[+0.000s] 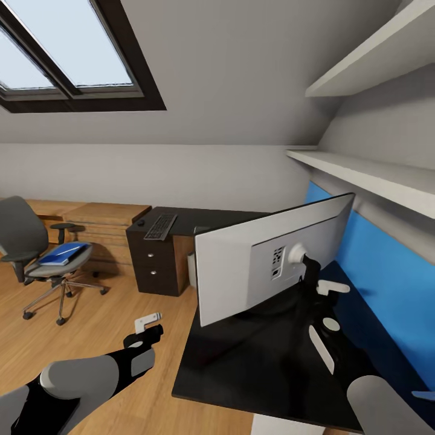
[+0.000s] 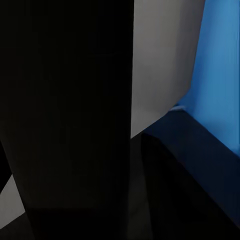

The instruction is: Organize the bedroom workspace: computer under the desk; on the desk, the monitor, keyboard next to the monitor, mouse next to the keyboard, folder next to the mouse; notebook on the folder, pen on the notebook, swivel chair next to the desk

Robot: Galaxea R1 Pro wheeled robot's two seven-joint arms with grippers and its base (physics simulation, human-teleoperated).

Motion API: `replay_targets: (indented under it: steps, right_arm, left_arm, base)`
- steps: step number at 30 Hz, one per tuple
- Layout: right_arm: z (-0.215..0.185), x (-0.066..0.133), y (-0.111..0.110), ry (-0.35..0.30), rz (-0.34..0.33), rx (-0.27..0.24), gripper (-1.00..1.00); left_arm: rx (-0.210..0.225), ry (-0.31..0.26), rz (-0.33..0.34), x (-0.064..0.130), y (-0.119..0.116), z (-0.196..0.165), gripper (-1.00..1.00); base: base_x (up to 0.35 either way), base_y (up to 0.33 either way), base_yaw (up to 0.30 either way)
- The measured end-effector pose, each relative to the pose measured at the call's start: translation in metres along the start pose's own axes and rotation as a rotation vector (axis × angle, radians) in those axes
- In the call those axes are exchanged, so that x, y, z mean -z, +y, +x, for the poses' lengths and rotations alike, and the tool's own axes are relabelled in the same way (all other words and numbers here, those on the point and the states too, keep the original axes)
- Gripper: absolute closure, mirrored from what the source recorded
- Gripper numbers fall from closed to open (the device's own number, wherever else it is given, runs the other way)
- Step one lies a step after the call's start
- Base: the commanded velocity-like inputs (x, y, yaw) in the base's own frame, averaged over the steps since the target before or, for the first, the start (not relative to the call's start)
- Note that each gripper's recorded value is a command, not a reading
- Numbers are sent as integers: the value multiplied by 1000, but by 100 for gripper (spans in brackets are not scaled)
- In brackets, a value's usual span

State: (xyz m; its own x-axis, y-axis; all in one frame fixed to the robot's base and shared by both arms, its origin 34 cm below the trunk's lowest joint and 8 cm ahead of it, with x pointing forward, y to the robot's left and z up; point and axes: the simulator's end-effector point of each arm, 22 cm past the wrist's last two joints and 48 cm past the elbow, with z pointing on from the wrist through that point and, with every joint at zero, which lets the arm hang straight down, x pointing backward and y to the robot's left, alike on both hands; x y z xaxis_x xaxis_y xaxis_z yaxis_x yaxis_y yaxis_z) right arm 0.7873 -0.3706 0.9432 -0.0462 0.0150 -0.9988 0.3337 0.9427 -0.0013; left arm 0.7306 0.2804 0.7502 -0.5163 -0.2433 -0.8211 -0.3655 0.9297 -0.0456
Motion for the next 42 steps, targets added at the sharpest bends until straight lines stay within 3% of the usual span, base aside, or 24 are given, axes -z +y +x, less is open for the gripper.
replay_targets:
  steps: [19,42]
  right_arm:
    - [1,1,2,4,-4,-4,100]
    - [1,0,1,4,-3,-5,100]
  left_arm:
    - [-2,0,0,0,0,0,-100]
    - [-2,2,1,0,-1,1,-100]
  base:
    - [231,-134,0]
    - [13,-15,0]
